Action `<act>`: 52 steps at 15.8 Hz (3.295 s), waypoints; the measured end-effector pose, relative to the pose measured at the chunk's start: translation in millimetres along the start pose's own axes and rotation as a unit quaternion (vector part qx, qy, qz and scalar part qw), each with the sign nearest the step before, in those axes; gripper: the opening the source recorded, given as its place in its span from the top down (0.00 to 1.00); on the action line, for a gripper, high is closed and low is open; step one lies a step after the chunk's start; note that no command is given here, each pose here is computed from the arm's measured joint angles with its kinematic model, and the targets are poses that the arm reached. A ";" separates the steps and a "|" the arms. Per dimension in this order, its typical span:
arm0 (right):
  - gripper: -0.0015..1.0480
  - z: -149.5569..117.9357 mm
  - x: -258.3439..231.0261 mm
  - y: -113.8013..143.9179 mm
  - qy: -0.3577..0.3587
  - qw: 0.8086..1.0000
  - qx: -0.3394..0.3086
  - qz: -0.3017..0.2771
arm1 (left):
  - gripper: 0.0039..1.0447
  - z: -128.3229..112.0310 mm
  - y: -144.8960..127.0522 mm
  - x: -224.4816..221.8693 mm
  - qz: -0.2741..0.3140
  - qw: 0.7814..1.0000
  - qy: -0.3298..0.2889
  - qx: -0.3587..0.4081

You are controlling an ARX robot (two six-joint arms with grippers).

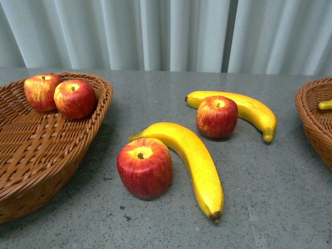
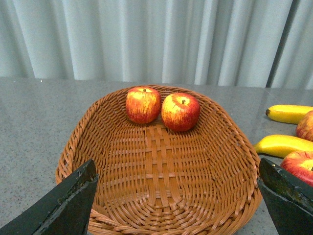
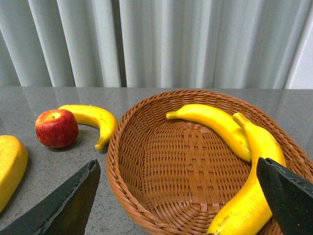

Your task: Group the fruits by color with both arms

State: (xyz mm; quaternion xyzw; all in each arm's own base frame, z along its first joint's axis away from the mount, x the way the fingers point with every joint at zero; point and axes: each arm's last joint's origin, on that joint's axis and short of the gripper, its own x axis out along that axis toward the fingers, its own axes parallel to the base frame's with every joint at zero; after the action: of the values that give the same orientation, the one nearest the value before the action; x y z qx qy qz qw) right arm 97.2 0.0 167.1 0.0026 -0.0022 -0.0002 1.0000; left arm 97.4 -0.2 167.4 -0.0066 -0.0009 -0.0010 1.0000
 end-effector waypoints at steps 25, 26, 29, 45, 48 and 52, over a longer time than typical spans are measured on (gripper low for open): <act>0.06 -0.1 0.0 0.0 0.000 1.000 -0.001 0.000 | 0.06 37.2 7.2 27.9 0.131 0.989 0.066 -0.002; 0.06 0.0 0.0 0.0 0.000 1.000 -0.001 0.000 | 0.06 50.5 6.6 38.8 0.113 0.993 0.043 0.004; 0.06 0.0 0.0 0.0 0.000 1.000 -0.001 0.000 | 0.06 83.8 -0.9 95.9 0.028 0.999 0.018 0.037; 0.06 0.0 0.0 0.0 0.000 1.000 -0.001 0.000 | 0.06 23.6 -118.9 180.7 -0.403 0.853 0.249 0.219; 0.06 0.0 0.0 0.0 0.000 1.000 -0.001 0.000 | 0.06 13.9 -120.8 185.0 -0.413 0.842 0.254 0.238; 0.06 0.0 0.0 0.0 0.000 1.000 -0.001 0.000 | 0.06 1.6 -120.3 191.9 -0.421 0.832 0.266 0.246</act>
State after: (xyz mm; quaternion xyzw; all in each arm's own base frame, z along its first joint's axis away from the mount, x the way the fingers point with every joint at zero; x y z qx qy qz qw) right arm 97.2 0.0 167.1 0.0018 -0.0022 -0.0002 1.0000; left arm 289.1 -120.9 170.9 0.2408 0.2619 -0.4232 0.8332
